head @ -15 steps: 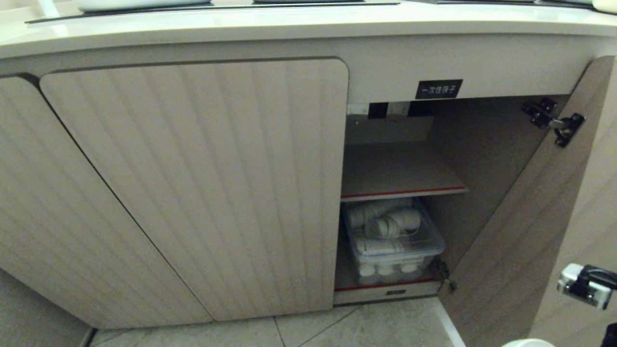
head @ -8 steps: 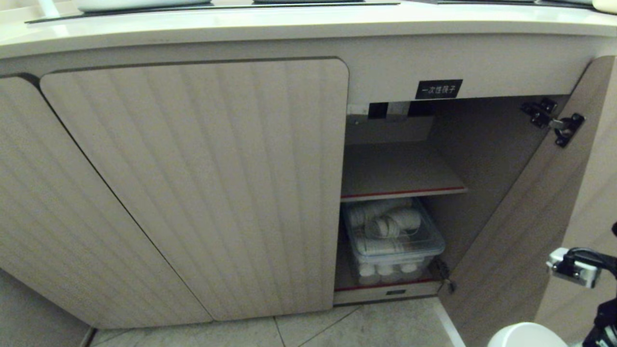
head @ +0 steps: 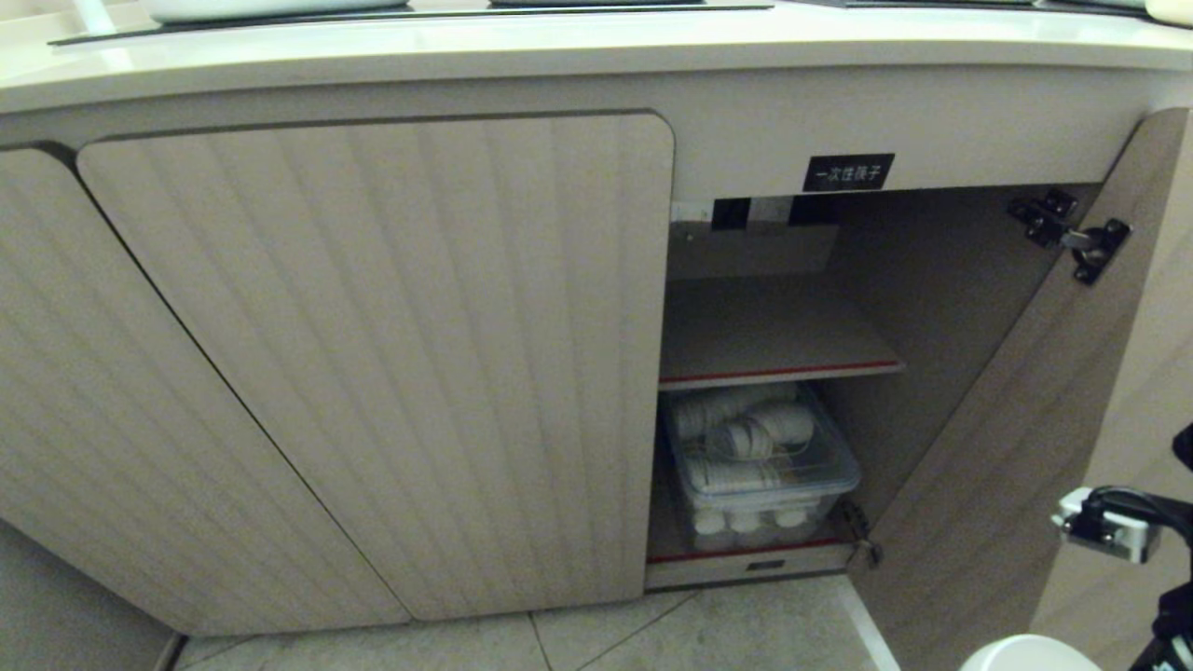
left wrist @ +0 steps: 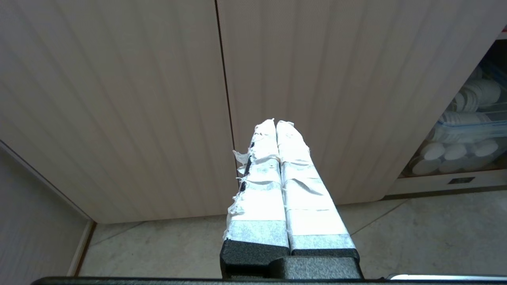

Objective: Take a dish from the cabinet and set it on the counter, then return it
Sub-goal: Place it on the table

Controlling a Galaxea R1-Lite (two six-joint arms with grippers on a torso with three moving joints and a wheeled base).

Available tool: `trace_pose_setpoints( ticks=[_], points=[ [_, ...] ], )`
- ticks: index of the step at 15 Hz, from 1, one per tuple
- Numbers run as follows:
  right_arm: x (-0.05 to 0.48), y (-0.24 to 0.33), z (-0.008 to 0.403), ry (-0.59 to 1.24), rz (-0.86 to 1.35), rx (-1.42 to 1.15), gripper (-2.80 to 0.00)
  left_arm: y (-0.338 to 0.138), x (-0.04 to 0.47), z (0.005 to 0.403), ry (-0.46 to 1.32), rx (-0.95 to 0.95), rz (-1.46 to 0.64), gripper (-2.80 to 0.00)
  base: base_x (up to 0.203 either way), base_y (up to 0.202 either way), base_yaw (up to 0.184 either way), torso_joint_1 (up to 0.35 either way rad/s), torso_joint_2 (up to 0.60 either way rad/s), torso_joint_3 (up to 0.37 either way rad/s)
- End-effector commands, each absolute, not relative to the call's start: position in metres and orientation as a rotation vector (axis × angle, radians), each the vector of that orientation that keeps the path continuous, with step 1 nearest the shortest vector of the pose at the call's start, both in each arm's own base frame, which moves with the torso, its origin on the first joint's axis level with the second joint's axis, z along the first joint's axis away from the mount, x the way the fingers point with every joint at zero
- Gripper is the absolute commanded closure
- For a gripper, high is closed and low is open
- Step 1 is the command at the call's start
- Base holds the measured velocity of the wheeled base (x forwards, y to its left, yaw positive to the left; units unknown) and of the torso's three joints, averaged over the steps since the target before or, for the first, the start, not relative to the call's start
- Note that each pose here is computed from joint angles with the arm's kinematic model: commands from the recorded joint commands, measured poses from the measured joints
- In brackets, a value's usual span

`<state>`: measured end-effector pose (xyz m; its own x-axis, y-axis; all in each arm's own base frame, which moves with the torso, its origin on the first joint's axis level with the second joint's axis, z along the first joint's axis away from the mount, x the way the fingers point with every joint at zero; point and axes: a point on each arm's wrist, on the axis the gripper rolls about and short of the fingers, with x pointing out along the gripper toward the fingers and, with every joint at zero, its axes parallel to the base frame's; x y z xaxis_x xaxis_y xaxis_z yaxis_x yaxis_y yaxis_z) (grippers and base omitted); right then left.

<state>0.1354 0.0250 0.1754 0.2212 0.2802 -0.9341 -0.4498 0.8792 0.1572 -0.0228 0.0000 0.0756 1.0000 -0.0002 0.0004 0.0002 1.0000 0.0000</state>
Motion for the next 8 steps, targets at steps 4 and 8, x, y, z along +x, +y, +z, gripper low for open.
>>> trace_pose_setpoints(
  ticks=[4, 8],
  points=[
    [0.1319, 0.0232, 0.1706, 1.289, 0.491, -0.156, 0.00, 0.0000, -0.0229, 0.0759, -0.002, 0.000, 0.000, 0.00, 0.000, 0.000, 0.000, 0.000, 0.00, 0.000],
    [0.1314, 0.0219, 0.1693, 1.302, 0.469, -0.164, 0.00, 0.0000, -0.0228, 0.0756, 0.000, 0.000, 0.000, 0.00, 0.000, 0.000, 0.000, 0.000, 0.00, 0.000]
  ],
)
